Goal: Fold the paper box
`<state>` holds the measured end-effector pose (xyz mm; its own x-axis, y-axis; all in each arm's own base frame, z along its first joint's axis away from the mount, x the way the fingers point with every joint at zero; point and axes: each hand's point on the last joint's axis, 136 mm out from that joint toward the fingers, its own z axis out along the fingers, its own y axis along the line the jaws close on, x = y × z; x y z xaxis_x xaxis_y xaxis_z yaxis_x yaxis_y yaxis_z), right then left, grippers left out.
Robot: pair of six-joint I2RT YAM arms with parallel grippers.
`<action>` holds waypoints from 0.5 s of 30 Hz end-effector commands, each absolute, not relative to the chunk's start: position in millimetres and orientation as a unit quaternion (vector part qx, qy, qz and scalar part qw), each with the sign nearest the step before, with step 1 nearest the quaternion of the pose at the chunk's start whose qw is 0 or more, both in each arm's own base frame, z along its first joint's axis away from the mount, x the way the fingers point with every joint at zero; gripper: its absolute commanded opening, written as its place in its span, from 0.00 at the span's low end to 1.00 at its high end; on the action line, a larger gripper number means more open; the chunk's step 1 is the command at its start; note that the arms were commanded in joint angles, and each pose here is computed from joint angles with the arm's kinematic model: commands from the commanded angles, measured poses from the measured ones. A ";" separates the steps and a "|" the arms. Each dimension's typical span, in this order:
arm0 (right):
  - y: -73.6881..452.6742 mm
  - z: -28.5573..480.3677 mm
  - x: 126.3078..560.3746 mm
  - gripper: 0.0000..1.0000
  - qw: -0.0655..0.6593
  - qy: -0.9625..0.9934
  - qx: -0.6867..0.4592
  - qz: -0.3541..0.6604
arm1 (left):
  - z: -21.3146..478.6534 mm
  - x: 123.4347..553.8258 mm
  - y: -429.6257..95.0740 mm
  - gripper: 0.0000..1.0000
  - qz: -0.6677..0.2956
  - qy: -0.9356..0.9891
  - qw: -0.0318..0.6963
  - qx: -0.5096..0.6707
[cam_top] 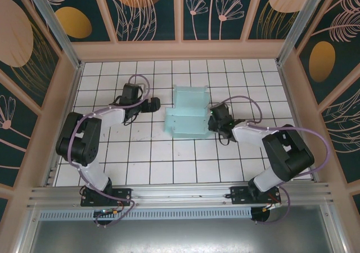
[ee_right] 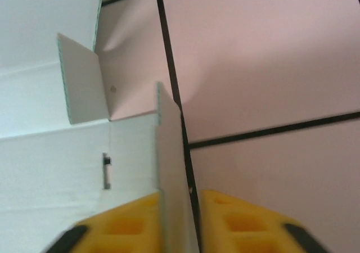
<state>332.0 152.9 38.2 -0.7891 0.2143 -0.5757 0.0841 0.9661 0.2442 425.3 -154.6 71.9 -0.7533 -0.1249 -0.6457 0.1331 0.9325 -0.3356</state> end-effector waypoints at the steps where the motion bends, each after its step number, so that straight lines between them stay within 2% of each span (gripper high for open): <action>1: 163.4 46.3 341.9 0.08 0.318 0.934 0.012 0.163 | 111.5 436.3 -145.6 0.99 -0.175 0.890 0.421 -0.015; 4: 175.0 45.8 347.7 0.00 0.310 0.933 -0.069 0.169 | 127.4 434.8 -142.7 0.99 -0.172 0.880 0.442 -0.011; 10: 205.5 51.7 364.7 0.00 0.305 0.909 -0.212 0.187 | 155.2 429.8 -138.1 0.99 -0.171 0.864 0.474 -0.007; 15: 235.3 53.4 378.7 0.00 0.293 0.869 -0.344 0.202 | 162.7 427.9 -149.3 0.99 -0.184 0.869 0.458 0.032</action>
